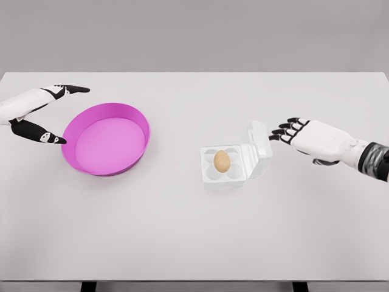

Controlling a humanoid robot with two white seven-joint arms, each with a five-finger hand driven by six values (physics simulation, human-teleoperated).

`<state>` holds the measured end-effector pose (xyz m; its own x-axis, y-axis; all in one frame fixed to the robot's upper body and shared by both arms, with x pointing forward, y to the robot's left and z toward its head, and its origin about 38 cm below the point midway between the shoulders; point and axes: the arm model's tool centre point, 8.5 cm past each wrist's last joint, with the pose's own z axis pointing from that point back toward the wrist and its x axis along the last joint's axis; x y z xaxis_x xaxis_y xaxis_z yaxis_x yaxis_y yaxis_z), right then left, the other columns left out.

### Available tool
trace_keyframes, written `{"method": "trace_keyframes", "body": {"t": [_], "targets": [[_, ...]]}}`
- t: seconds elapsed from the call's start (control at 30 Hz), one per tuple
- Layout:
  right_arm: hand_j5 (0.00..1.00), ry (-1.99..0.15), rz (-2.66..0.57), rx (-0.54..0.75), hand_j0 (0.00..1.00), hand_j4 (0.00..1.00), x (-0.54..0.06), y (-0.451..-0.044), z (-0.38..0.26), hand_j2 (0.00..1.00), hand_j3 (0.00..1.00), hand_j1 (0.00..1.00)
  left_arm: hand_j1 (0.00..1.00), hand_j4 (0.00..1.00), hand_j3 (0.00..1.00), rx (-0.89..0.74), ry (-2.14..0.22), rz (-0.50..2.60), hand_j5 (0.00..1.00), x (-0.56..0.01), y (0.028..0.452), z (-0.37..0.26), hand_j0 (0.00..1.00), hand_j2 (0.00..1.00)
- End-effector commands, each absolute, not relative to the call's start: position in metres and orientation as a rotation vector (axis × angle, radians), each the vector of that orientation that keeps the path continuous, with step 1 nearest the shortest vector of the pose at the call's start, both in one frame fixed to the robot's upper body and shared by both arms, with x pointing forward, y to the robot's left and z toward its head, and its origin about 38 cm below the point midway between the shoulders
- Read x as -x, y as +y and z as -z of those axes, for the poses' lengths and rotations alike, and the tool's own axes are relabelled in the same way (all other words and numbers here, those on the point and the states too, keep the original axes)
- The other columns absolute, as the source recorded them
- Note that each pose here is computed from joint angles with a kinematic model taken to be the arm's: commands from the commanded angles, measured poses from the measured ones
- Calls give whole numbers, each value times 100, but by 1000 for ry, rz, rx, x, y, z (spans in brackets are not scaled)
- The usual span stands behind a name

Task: Pack egg into the box and close the box lid

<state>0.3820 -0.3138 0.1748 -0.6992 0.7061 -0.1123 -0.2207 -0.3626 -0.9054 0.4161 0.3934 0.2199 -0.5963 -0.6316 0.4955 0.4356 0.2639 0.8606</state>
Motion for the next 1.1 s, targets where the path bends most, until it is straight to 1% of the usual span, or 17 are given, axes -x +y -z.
{"method": "trace_keyframes", "body": {"t": [0.0,0.33,0.4,0.77,1.0,1.07], "targets": [[100,-1318,-2092,678,100,100,-380,-309,-183,100,100,100,100,100,100,-182,-1639,1486,100,-416,394,-220,100,100],[100,-1399,-2089,660,100,100,-373,-296,-194,100,100,100,100,100,100,-182,-1639,1486,100,-416,394,-220,100,100],[100,-1403,-2082,641,100,100,-370,-296,-190,100,100,100,100,100,100,-183,-1640,1485,100,-416,394,-221,100,100],[100,-1427,-2069,628,100,100,-371,-292,-190,100,100,100,100,100,100,-183,-1640,1485,100,-416,394,-221,100,100],[100,-1479,-2065,565,100,100,-369,-269,-180,100,100,100,100,100,100,-183,-1640,1485,100,-416,394,-221,100,100],[100,-1487,-2064,565,100,100,-370,-266,-181,100,100,100,100,100,100,-182,-1639,1486,100,-416,394,-220,100,100]]}}
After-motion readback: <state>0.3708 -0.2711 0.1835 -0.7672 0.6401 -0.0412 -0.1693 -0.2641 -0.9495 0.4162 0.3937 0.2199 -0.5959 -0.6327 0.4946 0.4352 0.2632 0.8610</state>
